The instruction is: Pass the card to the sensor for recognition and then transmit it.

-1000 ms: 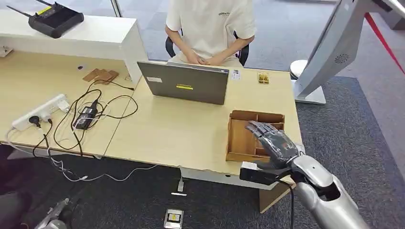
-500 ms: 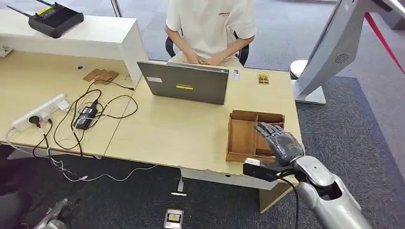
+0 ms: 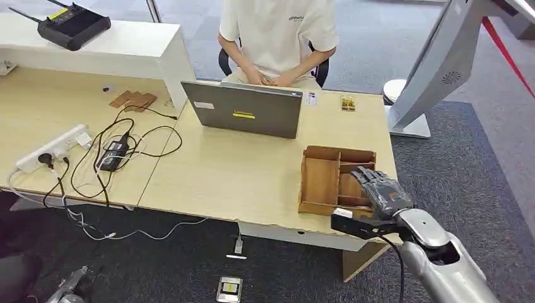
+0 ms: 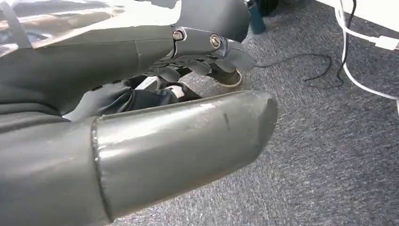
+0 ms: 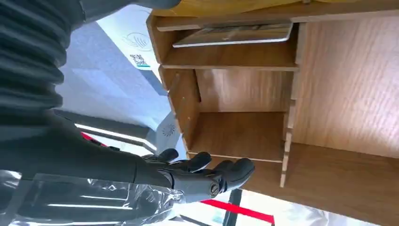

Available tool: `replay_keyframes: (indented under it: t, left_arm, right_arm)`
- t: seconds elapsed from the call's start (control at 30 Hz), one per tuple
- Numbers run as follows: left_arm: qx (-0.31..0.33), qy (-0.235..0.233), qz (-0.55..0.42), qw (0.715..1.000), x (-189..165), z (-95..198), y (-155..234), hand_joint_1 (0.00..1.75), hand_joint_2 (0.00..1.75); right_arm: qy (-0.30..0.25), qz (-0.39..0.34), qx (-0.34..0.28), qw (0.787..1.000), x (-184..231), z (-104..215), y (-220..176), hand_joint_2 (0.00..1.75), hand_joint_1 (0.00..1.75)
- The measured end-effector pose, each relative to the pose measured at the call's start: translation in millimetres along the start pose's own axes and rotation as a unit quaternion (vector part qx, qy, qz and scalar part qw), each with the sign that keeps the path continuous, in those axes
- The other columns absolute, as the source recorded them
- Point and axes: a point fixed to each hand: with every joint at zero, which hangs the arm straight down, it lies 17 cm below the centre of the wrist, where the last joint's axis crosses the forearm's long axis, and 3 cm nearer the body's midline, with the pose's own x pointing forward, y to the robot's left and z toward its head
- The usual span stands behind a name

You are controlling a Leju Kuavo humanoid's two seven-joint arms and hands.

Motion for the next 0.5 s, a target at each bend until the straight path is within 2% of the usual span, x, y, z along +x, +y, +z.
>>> replay_keyframes:
  t: [0.27, 0.5]
  left_arm:
    - [0.000, 0.000, -0.001, 1.000, -0.6, 0.0, 0.1, 0.00, 0.00]
    - [0.000, 0.000, -0.003, 1.000, -0.8, 0.0, 0.2, 0.00, 0.00]
  right_arm:
    - [0.001, -0.012, -0.001, 1.000, -3.3, 1.1, 0.2, 1.75, 0.00]
    - [-0.023, -0.033, -0.012, 0.999, 14.5, 4.8, -8.2, 1.75, 0.00]
